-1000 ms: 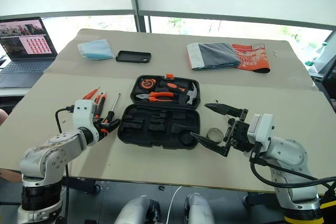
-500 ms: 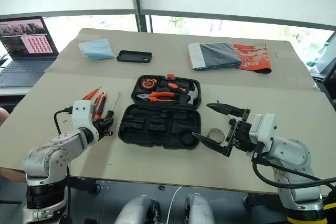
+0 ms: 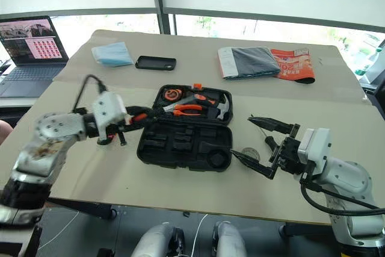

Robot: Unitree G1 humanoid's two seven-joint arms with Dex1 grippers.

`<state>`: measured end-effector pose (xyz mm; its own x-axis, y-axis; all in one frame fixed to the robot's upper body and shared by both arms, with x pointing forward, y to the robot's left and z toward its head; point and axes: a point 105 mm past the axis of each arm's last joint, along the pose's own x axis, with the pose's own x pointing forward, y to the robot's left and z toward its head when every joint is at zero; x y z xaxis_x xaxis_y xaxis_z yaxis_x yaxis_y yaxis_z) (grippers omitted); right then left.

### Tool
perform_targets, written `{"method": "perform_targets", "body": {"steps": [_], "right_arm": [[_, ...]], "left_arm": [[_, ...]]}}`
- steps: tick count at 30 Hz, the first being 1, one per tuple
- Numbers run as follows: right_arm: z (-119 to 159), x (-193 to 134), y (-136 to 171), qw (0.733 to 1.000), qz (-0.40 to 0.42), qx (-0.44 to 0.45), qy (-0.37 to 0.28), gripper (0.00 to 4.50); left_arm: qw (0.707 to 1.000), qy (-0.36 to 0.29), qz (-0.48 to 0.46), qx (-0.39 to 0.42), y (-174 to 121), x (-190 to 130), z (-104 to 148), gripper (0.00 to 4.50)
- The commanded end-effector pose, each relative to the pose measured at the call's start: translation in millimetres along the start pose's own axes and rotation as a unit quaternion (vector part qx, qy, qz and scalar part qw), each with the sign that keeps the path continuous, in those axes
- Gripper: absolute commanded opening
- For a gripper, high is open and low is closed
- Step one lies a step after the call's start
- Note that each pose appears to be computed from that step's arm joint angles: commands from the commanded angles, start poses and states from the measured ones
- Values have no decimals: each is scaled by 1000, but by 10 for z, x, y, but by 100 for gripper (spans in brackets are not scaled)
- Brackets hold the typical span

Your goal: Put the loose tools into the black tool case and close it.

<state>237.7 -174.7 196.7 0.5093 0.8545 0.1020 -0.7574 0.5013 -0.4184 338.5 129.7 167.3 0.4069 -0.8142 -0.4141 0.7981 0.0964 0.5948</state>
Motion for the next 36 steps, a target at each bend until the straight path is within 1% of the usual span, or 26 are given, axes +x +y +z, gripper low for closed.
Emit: {"method": "perform_targets", "body": {"steps": [1, 5, 9, 11, 19, 25, 29, 31, 33, 36], "right_arm": [[71, -18, -11, 1000, -4, -12, -9, 450], [47, -31, 40, 1000, -9, -9, -8, 450], [39, -36, 73, 1000, -12, -6, -6, 450], [42, -34, 85, 1000, -13, -6, -6, 450], [59, -25, 109, 1000, -19, -5, -5, 450], [66, 0, 116, 1000, -18, -4, -6, 450], [65, 24, 125, 1000, -14, -1, -6, 450], [63, 32, 126, 1000, -13, 1, -6, 450], [61, 37, 129, 1000, -12, 4, -6, 450], [55, 38, 141, 1000, -9, 9, -3, 450]], "left_arm": [[998, 27, -24, 54, 136, 169, -50, 89], [996, 24, -48, 75, 154, 390, -68, 89], [995, 9, -61, 79, 126, 497, -42, 89], [995, 13, -65, 80, 117, 527, -64, 89], [994, 51, -66, 74, 98, 521, -229, 89], [994, 61, -58, 64, 126, 484, -276, 89], [994, 60, -69, 56, 86, 514, -289, 89], [997, 31, -56, 49, 104, 546, -207, 190], [998, -5, -22, 53, 182, 549, -91, 251], [998, -54, 15, 13, 277, 508, 34, 353]]}}
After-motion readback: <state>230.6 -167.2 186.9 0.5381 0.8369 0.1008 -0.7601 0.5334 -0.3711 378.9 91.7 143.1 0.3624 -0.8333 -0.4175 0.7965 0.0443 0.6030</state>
